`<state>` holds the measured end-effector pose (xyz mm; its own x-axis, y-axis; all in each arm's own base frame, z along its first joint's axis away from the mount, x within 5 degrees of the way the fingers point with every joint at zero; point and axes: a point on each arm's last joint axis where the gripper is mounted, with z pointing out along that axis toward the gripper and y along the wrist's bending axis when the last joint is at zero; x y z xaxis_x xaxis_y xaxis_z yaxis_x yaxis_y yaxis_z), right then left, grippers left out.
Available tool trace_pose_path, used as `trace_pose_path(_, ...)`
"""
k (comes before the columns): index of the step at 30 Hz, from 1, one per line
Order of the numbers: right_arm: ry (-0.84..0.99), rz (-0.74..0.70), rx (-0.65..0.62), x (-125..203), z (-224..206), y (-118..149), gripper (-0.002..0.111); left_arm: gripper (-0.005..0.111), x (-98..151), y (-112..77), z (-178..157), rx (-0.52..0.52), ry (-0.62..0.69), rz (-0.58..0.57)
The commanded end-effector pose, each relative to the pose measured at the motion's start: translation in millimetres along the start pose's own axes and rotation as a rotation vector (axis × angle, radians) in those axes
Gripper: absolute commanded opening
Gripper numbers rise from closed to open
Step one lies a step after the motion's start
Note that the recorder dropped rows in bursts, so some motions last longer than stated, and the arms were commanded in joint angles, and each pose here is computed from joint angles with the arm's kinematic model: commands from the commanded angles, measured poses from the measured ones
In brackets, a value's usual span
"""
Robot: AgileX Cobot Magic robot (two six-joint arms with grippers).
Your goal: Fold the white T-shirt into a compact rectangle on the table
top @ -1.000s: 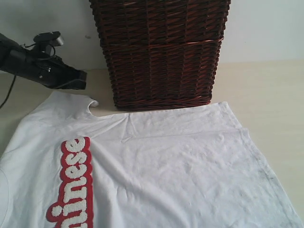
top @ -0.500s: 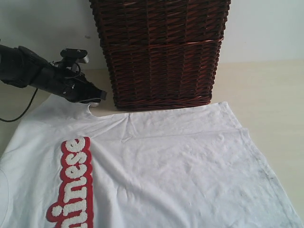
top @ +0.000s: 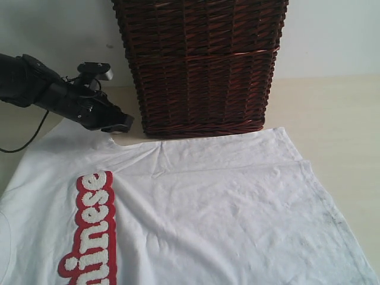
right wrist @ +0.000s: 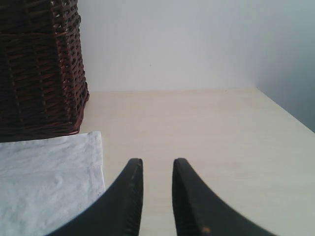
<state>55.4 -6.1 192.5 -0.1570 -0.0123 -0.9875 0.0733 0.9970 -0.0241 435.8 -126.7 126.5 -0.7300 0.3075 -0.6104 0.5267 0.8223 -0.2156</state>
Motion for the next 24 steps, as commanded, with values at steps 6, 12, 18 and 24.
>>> trace_pose_path(6,-0.005,-0.008,-0.002,0.9,0.0,0.2,0.023,0.052,-0.8,-6.3,-5.6,0.044,0.028,0.035)
trace_pose_path(12,-0.005,-0.008,-0.002,0.9,0.0,0.2,0.023,0.052,-8.7,5.2,-5.7,-0.091,-0.054,0.036)
trace_pose_path(18,-0.005,-0.008,-0.002,0.9,0.0,0.2,0.023,0.052,-9.1,11.6,-3.3,-0.152,-0.077,0.046)
trace_pose_path(24,-0.005,-0.008,-0.002,0.9,0.0,0.2,0.023,0.052,-9.3,14.3,-3.7,-0.183,-0.075,0.091)
